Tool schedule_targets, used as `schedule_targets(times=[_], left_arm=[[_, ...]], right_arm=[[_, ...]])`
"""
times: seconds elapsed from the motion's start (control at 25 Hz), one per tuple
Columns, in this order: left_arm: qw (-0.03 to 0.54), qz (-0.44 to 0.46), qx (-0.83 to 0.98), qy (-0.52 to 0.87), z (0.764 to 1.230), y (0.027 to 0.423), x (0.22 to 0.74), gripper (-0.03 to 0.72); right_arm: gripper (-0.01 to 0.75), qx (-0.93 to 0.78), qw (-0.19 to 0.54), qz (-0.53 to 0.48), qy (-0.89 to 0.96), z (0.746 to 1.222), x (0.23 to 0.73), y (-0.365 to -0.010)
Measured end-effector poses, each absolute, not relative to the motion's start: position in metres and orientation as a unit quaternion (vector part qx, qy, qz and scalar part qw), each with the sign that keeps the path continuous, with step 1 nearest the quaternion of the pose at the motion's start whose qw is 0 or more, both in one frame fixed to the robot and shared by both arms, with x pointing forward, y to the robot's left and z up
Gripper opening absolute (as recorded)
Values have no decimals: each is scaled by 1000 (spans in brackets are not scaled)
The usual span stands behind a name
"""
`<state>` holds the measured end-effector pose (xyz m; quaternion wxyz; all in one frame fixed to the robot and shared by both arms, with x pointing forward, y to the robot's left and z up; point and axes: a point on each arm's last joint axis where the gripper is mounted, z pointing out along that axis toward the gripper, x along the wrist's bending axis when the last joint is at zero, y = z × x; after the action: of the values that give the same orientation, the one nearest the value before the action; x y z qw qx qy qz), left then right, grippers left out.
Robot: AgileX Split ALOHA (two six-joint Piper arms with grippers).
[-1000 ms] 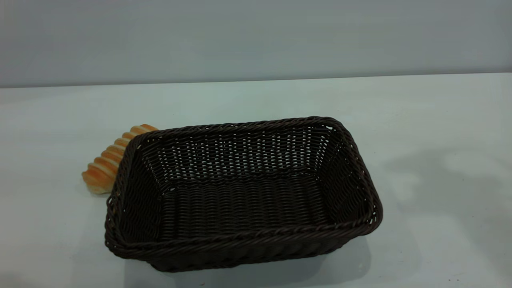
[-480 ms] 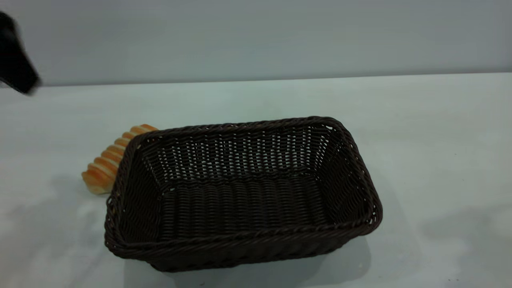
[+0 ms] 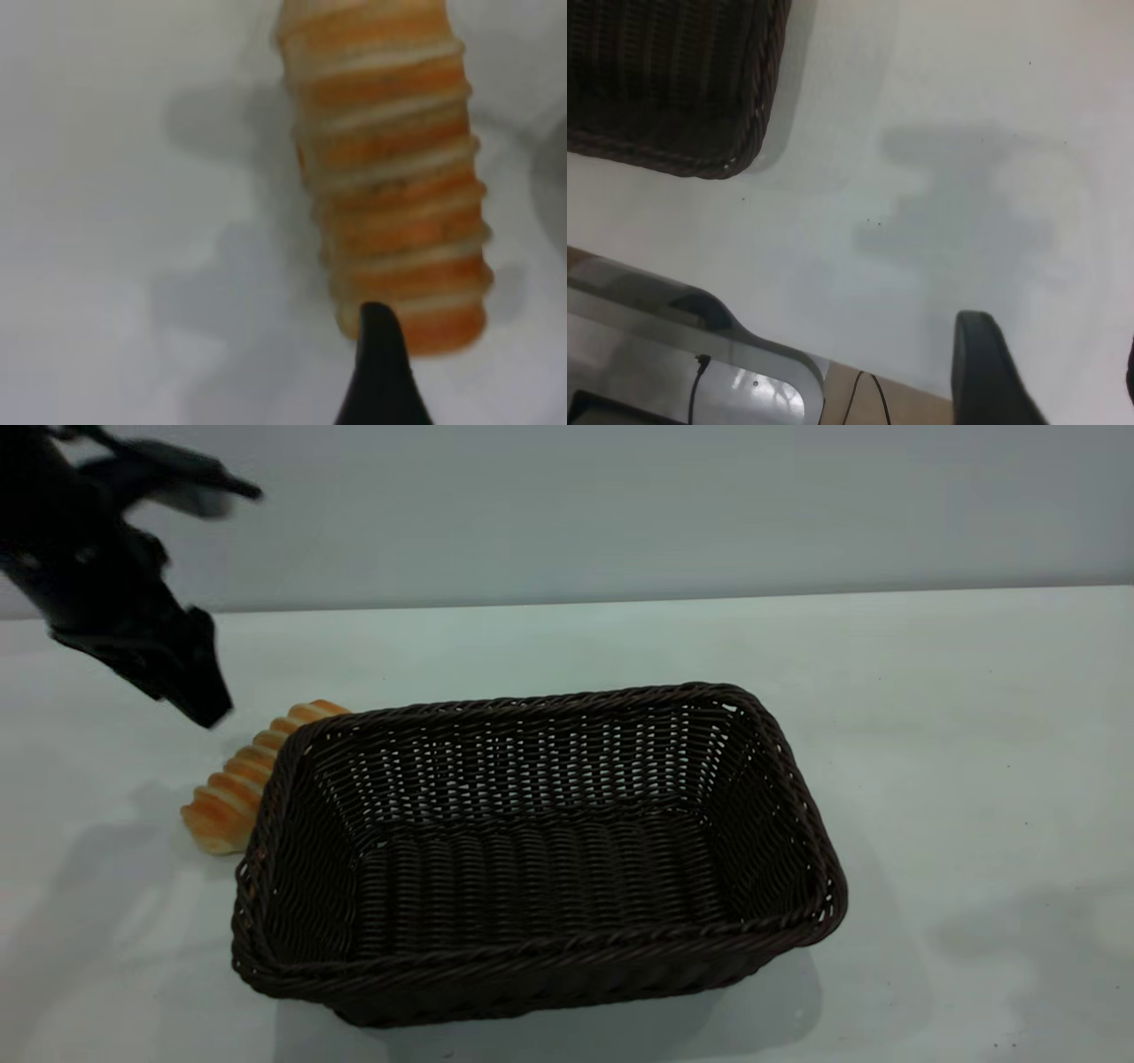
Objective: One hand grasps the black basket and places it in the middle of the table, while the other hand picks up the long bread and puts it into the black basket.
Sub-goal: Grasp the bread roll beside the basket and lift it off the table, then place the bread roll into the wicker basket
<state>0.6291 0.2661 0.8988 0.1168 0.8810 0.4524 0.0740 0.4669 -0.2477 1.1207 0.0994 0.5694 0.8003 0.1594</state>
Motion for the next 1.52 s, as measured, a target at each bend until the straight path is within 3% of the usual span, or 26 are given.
schedule_targets(times=[0.32, 0.76, 0.92, 1.12, 1.16, 1.52], left_arm=[[99, 46, 893, 437, 847, 258, 632, 553], [92, 50, 895, 434, 827, 259, 635, 508], [91, 53, 896, 432, 826, 260, 635, 400], [97, 65, 895, 431, 838, 260, 637, 109], [102, 72, 894, 430, 845, 259, 638, 80], [160, 161, 885, 407, 956, 255, 631, 56]], right_arm=[[402, 569, 101, 161, 800, 1121, 467, -248], [402, 569, 101, 162, 800, 1122, 466, -248], [402, 569, 103, 162, 800, 1122, 466, -248], [402, 569, 103, 162, 800, 1122, 466, -248], [402, 569, 103, 162, 800, 1122, 466, -248], [402, 569, 103, 161, 800, 1122, 466, -248]])
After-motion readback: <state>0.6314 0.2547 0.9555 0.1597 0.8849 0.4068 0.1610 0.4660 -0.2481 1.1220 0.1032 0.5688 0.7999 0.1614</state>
